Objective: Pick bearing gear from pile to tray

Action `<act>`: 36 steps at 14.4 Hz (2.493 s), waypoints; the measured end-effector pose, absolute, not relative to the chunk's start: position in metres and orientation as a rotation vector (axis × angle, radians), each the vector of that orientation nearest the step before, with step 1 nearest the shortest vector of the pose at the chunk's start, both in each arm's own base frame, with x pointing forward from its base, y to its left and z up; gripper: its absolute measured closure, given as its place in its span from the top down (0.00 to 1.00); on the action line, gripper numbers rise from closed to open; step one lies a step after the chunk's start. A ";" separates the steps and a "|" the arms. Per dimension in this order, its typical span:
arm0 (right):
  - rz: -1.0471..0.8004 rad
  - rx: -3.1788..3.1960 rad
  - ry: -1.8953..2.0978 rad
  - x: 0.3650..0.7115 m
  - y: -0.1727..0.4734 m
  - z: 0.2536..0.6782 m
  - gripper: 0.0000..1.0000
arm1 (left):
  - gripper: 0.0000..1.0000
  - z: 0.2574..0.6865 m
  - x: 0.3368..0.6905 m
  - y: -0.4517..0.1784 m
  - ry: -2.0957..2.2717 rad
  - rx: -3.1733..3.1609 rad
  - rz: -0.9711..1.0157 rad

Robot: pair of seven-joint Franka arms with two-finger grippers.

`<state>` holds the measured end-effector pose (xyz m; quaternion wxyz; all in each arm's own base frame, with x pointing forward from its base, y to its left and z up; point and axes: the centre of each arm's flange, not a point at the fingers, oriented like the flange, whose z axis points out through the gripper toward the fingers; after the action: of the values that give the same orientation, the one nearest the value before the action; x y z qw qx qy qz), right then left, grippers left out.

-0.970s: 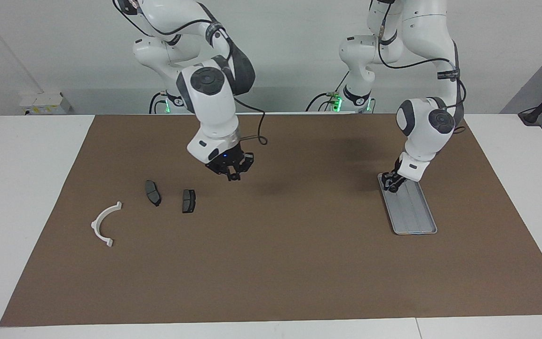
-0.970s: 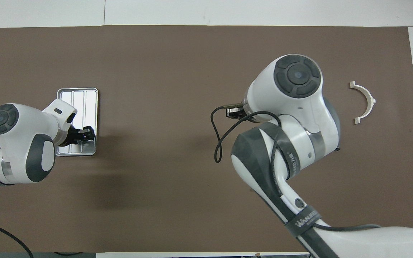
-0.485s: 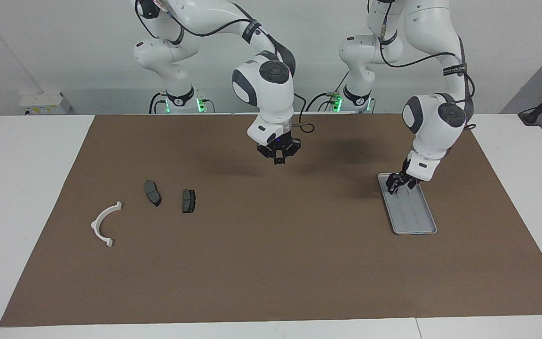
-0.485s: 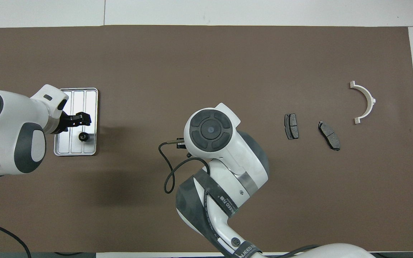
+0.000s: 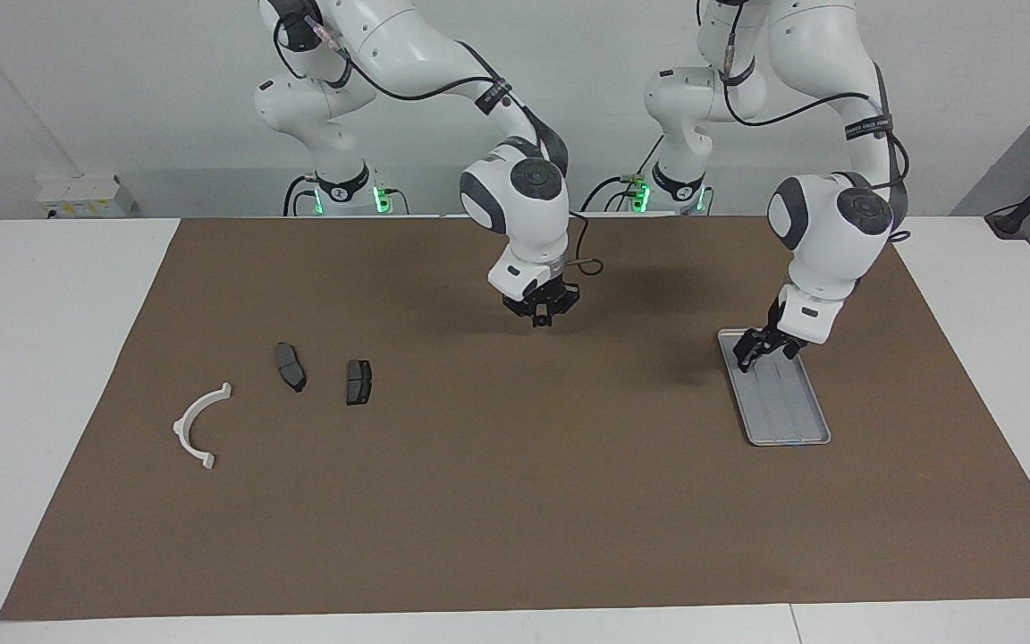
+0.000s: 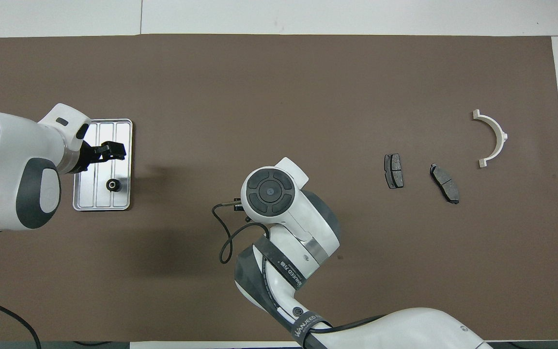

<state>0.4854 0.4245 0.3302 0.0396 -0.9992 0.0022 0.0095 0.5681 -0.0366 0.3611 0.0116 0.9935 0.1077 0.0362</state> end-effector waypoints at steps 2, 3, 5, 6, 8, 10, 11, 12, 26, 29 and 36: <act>0.026 -3.056 0.010 0.487 0.426 0.319 0.23 | 1.00 0.362 0.568 -0.049 0.394 3.087 0.116; 0.022 -3.053 0.011 0.488 0.426 0.314 0.23 | 1.00 0.363 0.568 -0.059 0.423 3.081 0.118; 0.023 -3.051 0.013 0.488 0.426 0.305 0.23 | 1.00 0.363 0.565 -0.082 0.455 3.072 0.115; 0.018 -3.049 0.013 0.488 0.426 0.302 0.23 | 1.00 0.362 0.563 -0.094 0.471 3.068 0.112; 0.007 -3.048 0.013 0.487 0.424 0.295 0.23 | 1.00 0.361 0.558 -0.121 0.504 3.059 0.105; 0.008 -3.051 0.014 0.487 0.422 0.290 0.23 | 1.00 0.360 0.553 -0.144 0.535 3.051 0.100; 0.007 -3.051 0.014 0.487 0.422 0.290 0.23 | 1.00 0.360 0.551 -0.151 0.539 3.050 0.097; 0.007 -3.051 0.014 0.487 0.422 0.290 0.23 | 1.00 0.359 0.549 -0.156 0.545 3.049 0.095; -0.026 -3.074 0.126 0.581 0.307 0.489 1.00 | 1.00 0.357 0.498 -0.277 0.673 3.011 0.068; -0.039 -3.087 0.040 0.598 0.236 0.538 0.99 | 1.00 0.363 0.484 -0.324 0.710 2.991 0.070; 0.012 -3.105 -0.166 0.614 0.108 0.561 1.00 | 1.00 0.305 0.453 -0.410 0.676 3.068 -0.017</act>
<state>0.6144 0.1076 0.5609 0.0159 -0.9984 -0.0535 0.0038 0.4527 -0.4096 0.3047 0.0001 0.9766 0.2151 -0.0055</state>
